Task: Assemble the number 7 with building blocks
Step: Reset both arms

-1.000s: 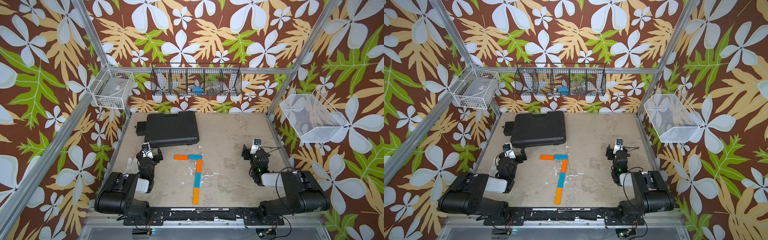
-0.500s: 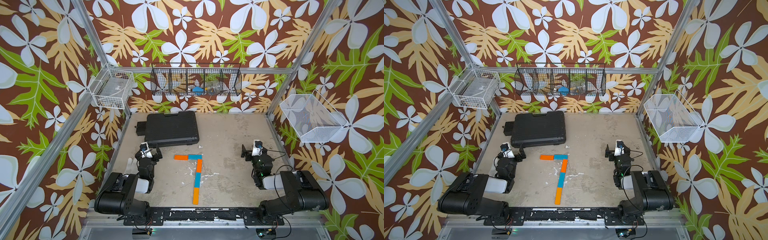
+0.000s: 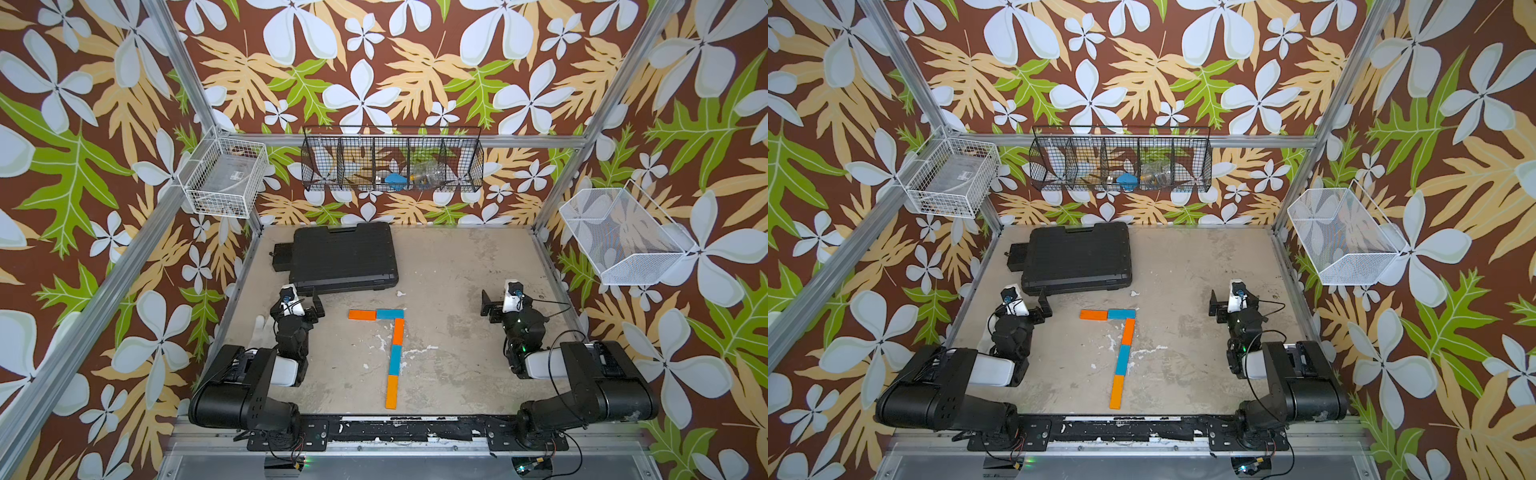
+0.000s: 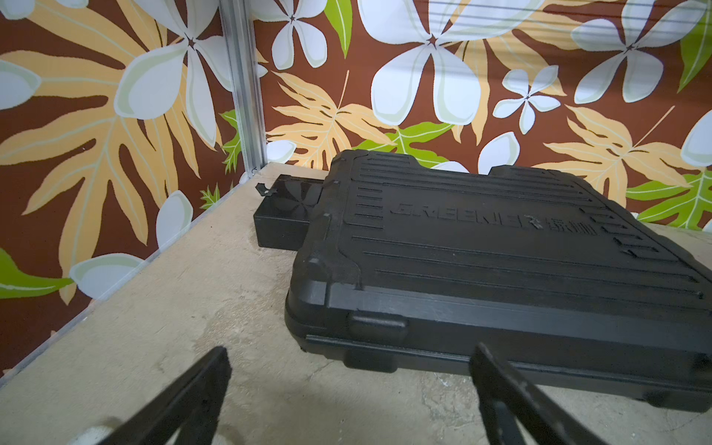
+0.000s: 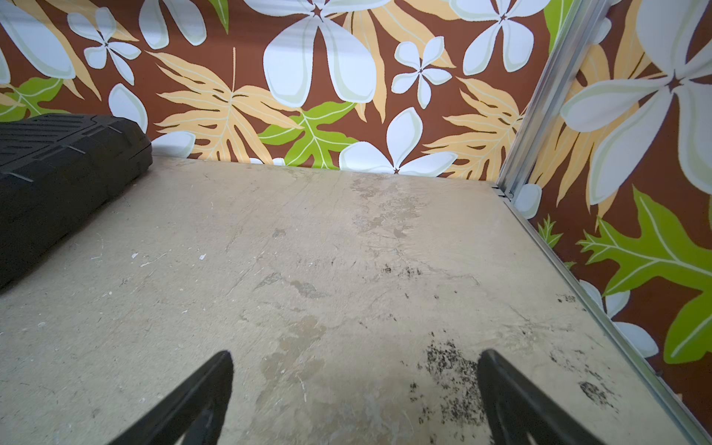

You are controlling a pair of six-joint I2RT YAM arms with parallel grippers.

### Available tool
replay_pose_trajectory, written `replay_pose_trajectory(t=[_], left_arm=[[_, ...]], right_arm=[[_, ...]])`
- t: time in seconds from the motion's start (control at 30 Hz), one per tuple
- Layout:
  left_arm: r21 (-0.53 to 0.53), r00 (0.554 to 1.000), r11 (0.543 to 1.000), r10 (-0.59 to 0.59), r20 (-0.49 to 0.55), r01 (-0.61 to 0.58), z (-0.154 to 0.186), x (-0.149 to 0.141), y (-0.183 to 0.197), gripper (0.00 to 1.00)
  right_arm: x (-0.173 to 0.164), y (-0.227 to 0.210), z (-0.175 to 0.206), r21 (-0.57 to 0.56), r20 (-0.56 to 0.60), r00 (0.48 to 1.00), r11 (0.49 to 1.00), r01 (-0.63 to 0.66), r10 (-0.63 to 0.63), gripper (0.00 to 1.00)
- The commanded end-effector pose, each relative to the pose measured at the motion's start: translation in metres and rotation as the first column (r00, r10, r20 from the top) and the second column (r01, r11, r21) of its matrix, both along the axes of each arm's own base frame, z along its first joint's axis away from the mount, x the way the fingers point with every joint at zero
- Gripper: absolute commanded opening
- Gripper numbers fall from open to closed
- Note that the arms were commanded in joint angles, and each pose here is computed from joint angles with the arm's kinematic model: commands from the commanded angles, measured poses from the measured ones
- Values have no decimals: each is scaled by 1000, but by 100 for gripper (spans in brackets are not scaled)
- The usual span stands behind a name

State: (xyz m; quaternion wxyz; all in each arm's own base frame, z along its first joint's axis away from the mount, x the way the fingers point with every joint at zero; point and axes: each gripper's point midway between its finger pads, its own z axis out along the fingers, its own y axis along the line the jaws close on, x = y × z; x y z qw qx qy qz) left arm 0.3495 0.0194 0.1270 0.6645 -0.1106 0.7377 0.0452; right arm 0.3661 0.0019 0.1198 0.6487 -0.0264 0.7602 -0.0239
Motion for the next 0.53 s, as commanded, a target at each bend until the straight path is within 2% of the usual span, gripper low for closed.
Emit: replay_pose_trajectory(t=[0.0, 0.5], left_arm=[[-5, 1000, 1000, 7, 29, -7, 7, 1, 1, 100], [-5, 999, 1000, 8, 31, -8, 7, 1, 2, 100]], right_arm=[[1, 1, 3, 9, 12, 1000, 1000, -2, 2, 100], [1, 1, 3, 10, 10, 1000, 1000, -1, 1, 100]])
